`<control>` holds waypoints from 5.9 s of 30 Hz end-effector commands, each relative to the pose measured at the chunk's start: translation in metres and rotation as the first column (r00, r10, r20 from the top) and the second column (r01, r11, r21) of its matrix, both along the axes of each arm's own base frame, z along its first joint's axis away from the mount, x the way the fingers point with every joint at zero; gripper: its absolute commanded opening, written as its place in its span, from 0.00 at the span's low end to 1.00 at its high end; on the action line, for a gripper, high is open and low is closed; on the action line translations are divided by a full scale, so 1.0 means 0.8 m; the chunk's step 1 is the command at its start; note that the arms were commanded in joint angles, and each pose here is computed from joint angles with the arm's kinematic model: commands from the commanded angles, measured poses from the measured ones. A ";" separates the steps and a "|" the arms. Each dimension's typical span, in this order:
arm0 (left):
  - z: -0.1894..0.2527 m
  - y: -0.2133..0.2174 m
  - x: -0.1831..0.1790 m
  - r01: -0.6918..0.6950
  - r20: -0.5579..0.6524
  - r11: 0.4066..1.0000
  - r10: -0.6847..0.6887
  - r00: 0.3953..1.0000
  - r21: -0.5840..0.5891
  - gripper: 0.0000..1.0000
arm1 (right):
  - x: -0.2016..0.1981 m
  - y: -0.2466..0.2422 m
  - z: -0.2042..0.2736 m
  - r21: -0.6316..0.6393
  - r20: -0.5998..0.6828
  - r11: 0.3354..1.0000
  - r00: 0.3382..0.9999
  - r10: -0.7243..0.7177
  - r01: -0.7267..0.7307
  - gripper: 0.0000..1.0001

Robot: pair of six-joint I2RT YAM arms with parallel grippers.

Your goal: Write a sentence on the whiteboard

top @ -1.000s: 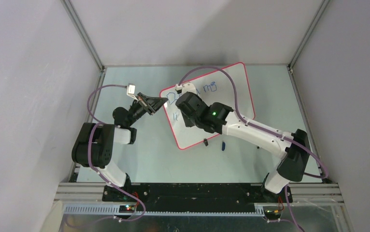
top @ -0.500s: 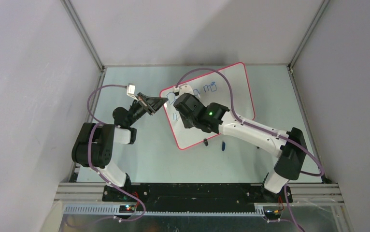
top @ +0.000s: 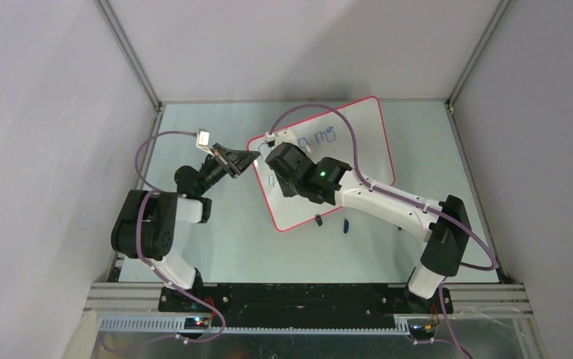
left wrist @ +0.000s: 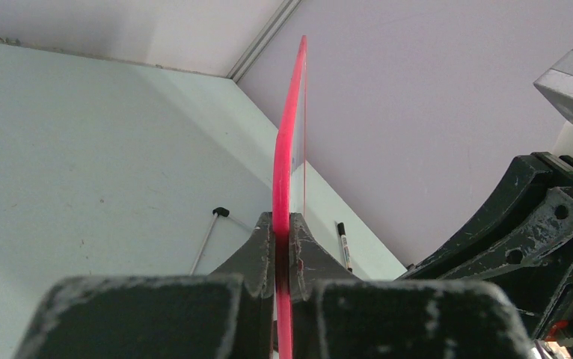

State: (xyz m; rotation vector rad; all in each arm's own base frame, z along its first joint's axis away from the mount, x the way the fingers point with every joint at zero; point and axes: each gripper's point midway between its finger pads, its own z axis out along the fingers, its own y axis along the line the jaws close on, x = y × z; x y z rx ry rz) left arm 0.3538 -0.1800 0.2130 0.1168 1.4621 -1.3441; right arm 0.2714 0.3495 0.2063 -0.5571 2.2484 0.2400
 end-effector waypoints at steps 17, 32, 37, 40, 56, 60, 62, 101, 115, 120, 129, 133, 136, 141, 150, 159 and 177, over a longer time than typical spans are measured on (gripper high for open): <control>0.015 -0.006 -0.012 0.012 0.119 0.999 -0.017 0.993 0.043 0.00 | 0.008 0.018 0.020 0.028 0.028 0.999 0.999 0.021 -0.022 0.00; 0.014 -0.006 -0.013 0.012 0.119 0.999 -0.017 0.993 0.043 0.00 | -0.004 0.009 0.004 -0.009 -0.013 0.999 0.999 0.036 -0.036 0.00; 0.014 -0.006 -0.012 0.012 0.119 0.999 -0.017 0.993 0.042 0.00 | -0.002 0.001 0.006 -0.018 -0.008 1.000 1.000 0.019 -0.019 0.00; 0.014 -0.006 -0.013 0.013 0.118 0.999 -0.018 0.993 0.043 0.00 | 0.003 -0.003 0.008 -0.021 0.001 1.000 1.000 0.003 -0.003 0.00; 0.015 -0.006 -0.013 0.012 0.120 0.999 -0.017 0.993 0.043 0.00 | 0.020 0.002 0.023 0.003 0.038 1.000 0.999 -0.016 0.016 0.00; 0.015 -0.006 -0.013 0.012 0.120 0.999 -0.017 0.993 0.042 0.00 | 0.023 0.004 0.025 0.004 0.047 1.000 0.999 -0.019 0.019 0.00; 0.015 -0.006 -0.013 0.012 0.122 0.999 -0.018 0.992 0.043 0.00 | 0.025 0.005 0.028 0.007 0.052 1.000 0.998 -0.018 0.018 0.00; 0.014 -0.006 -0.013 0.014 0.120 0.999 -0.019 0.993 0.044 0.00 | 0.002 -0.008 0.000 -0.052 -0.015 0.999 1.000 0.005 -0.006 0.00; 0.014 -0.006 -0.013 0.013 0.119 0.999 -0.018 0.993 0.043 0.00 | 0.021 -0.011 0.022 -0.028 0.033 0.999 0.999 -0.029 0.030 0.00; 0.014 -0.006 -0.013 0.013 0.119 0.999 -0.018 0.993 0.043 0.00 | 0.025 -0.006 0.026 -0.026 0.040 0.999 0.999 -0.022 0.023 0.00; 0.014 -0.006 -0.013 0.013 0.120 0.999 -0.018 0.993 0.044 0.00 | 0.027 0.000 0.036 -0.014 0.051 1.000 0.999 -0.010 0.010 0.00; 0.015 -0.006 -0.013 0.013 0.120 0.999 -0.019 0.993 0.043 0.00 | 0.026 -0.001 0.031 -0.021 0.041 1.000 0.999 -0.009 0.010 0.00; 0.015 -0.006 -0.013 0.013 0.120 0.999 -0.018 0.993 0.043 0.00 | 0.023 -0.003 0.024 -0.029 0.029 0.999 1.000 -0.013 0.014 0.00; 0.015 -0.006 -0.013 0.013 0.121 0.999 -0.018 0.992 0.043 0.00 | 0.019 -0.006 0.017 -0.030 0.017 0.999 1.000 -0.016 0.017 0.00; 0.015 -0.006 -0.014 0.014 0.121 0.999 -0.019 0.993 0.044 0.00 | 0.008 -0.017 -0.003 -0.051 -0.017 0.998 1.000 -0.022 0.021 0.00; 0.015 -0.006 -0.014 0.013 0.121 0.999 -0.019 0.993 0.044 0.00 | -0.007 -0.015 -0.021 -0.066 -0.047 0.998 0.999 -0.008 0.004 0.00; 0.015 -0.006 -0.014 0.012 0.121 0.999 -0.017 0.992 0.043 0.00 | -0.023 -0.006 -0.020 -0.068 -0.056 0.997 0.998 0.019 -0.023 0.00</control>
